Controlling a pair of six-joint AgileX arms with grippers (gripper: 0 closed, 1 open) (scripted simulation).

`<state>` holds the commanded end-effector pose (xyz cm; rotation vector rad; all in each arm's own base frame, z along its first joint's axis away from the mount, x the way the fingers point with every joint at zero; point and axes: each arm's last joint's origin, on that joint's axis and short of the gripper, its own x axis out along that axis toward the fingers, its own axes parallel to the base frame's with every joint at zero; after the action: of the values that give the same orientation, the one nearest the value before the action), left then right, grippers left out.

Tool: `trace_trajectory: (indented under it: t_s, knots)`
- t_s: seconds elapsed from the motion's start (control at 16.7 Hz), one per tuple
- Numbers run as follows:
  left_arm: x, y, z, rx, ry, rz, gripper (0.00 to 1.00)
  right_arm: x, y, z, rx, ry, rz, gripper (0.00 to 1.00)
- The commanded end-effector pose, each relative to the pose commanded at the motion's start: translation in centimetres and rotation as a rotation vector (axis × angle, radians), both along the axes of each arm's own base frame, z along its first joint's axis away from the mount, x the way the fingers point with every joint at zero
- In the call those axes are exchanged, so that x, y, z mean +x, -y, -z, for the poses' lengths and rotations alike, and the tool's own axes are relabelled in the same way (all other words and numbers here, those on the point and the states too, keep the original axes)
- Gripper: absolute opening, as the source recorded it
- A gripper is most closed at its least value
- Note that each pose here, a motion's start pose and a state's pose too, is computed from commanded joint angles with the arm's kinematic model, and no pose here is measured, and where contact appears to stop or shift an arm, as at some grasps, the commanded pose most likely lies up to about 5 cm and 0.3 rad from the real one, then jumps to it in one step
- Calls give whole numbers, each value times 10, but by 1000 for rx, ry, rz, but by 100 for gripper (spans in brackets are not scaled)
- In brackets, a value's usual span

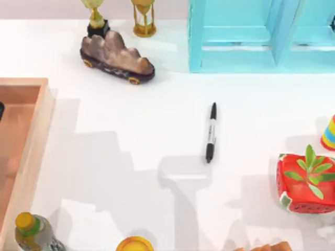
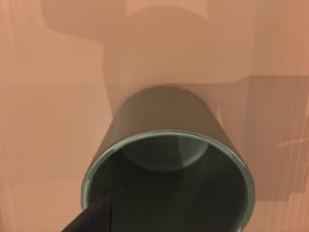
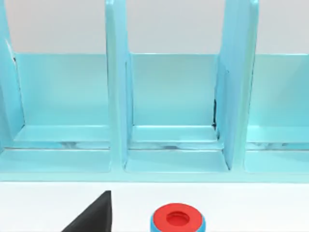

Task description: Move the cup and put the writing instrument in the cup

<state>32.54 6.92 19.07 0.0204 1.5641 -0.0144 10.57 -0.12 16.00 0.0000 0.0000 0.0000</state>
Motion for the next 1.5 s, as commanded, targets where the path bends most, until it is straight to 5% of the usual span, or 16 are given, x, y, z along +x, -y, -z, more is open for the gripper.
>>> trace_trajectory:
  t_s: [0.24,0.54,1.32,1.5]
  knots:
    - [-4,0,39,-1,-6,0,100,0,0,0,0,0,0,100]
    - [-4,0,42,-2,-8,0,100,0,0,0,0,0,0,100]
    - [-4,0,42,-2,-8,0,2,0,0,0,0,0,0,100]
    - [-4,0,42,-2,-8,0,0,0,0,0,0,0,0,100]
